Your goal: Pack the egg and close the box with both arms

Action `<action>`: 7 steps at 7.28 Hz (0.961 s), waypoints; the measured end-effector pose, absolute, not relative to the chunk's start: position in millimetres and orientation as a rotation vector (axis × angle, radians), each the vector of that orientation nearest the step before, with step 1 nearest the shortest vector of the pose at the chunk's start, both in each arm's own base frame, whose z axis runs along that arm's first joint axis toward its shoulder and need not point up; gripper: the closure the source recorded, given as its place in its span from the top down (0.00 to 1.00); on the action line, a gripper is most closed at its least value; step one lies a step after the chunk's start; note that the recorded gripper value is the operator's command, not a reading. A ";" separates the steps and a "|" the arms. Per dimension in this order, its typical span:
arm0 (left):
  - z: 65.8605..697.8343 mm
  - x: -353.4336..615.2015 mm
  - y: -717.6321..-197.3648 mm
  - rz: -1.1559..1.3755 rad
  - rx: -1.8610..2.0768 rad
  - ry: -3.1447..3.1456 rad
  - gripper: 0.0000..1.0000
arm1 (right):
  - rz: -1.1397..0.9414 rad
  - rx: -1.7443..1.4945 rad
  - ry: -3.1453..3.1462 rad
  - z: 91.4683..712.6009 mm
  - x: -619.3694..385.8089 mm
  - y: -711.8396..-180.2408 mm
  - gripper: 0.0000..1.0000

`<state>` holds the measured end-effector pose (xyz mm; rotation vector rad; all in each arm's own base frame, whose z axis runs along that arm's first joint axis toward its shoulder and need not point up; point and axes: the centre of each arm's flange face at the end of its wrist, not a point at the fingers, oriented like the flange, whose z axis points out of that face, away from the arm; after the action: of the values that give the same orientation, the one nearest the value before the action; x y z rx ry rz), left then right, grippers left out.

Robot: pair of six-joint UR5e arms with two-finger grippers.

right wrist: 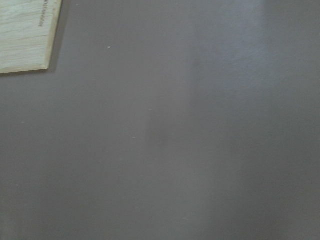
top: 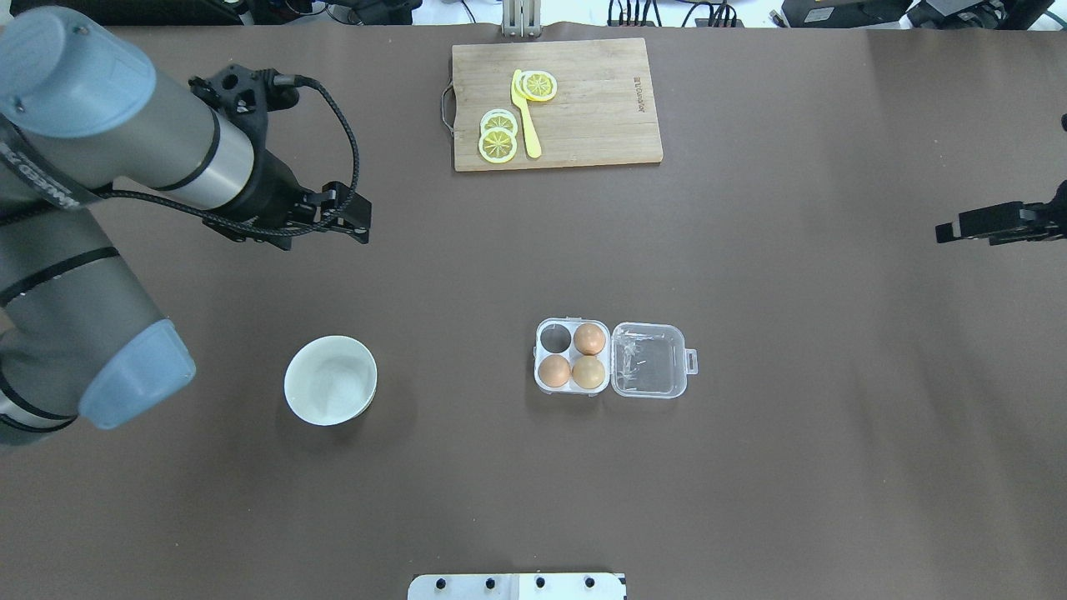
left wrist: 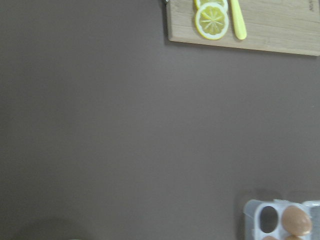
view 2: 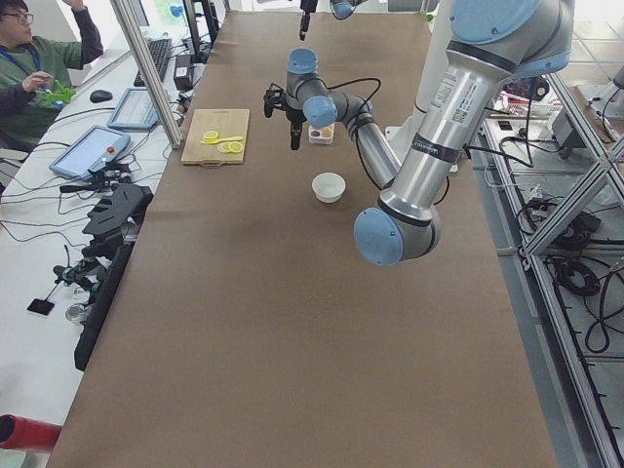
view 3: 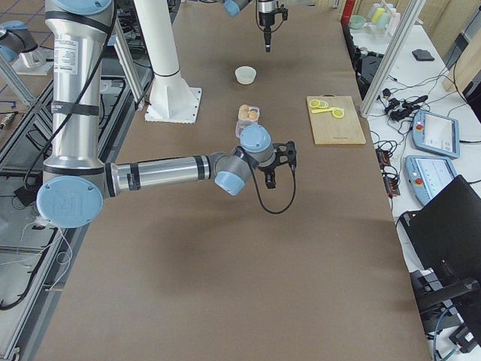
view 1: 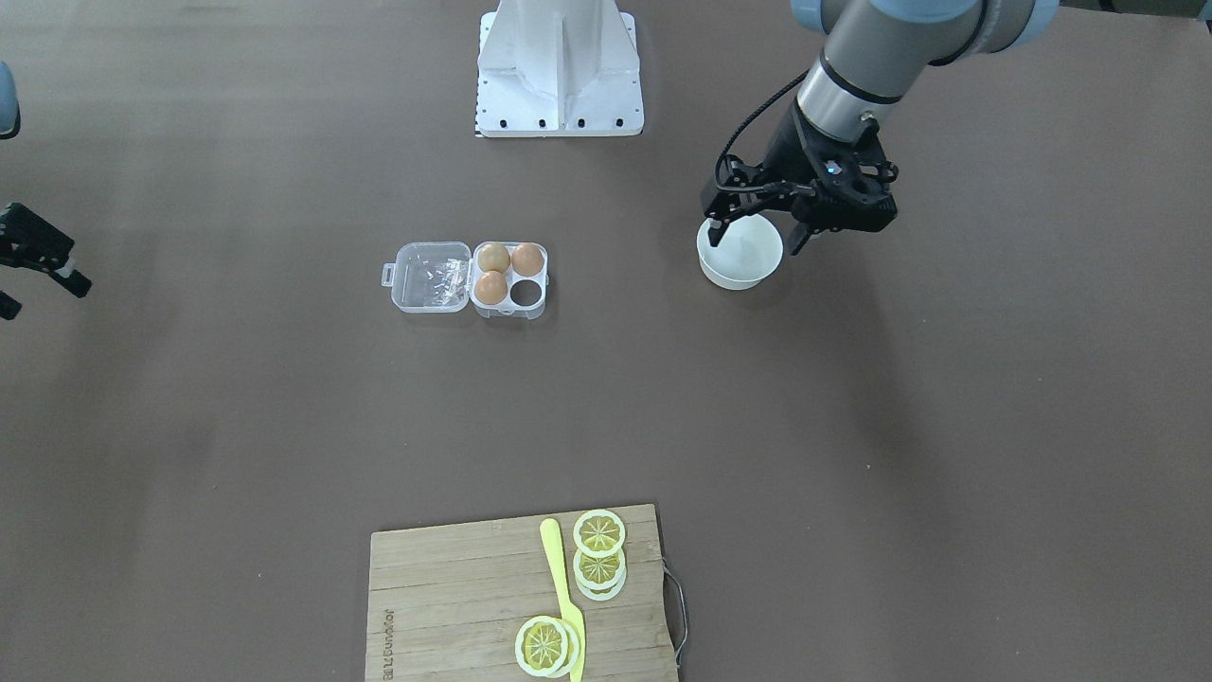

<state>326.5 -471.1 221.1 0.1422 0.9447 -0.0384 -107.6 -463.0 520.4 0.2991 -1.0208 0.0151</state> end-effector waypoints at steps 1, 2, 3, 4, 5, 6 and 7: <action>243.0 293.4 -482.8 -0.002 0.155 0.862 0.98 | -0.025 0.303 -0.950 535.0 -77.3 -469.7 1.00; 278.5 255.2 -492.4 0.050 0.171 0.789 0.98 | -0.058 0.296 -0.886 546.8 -45.0 -475.1 1.00; 317.9 213.0 -500.6 0.104 0.185 0.729 0.98 | -0.077 0.280 -0.844 554.0 -18.6 -476.6 1.00; 361.9 163.1 -505.4 0.147 0.178 0.693 0.98 | -0.077 0.254 -0.818 557.5 1.9 -475.0 1.00; 406.9 112.5 -505.9 0.178 0.157 0.685 0.98 | -0.064 0.228 -0.804 557.9 16.7 -472.3 1.00; 455.8 58.1 -505.5 0.210 0.142 0.679 0.98 | -0.056 0.208 -0.795 559.6 27.5 -468.8 1.00; 505.8 5.2 -502.2 0.232 0.128 0.671 0.98 | -0.061 0.182 -0.785 564.9 35.9 -465.1 1.00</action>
<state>5.2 -502.2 505.8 0.1277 0.6715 0.2319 35.9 -465.1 564.9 0.1818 -0.7849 -0.0612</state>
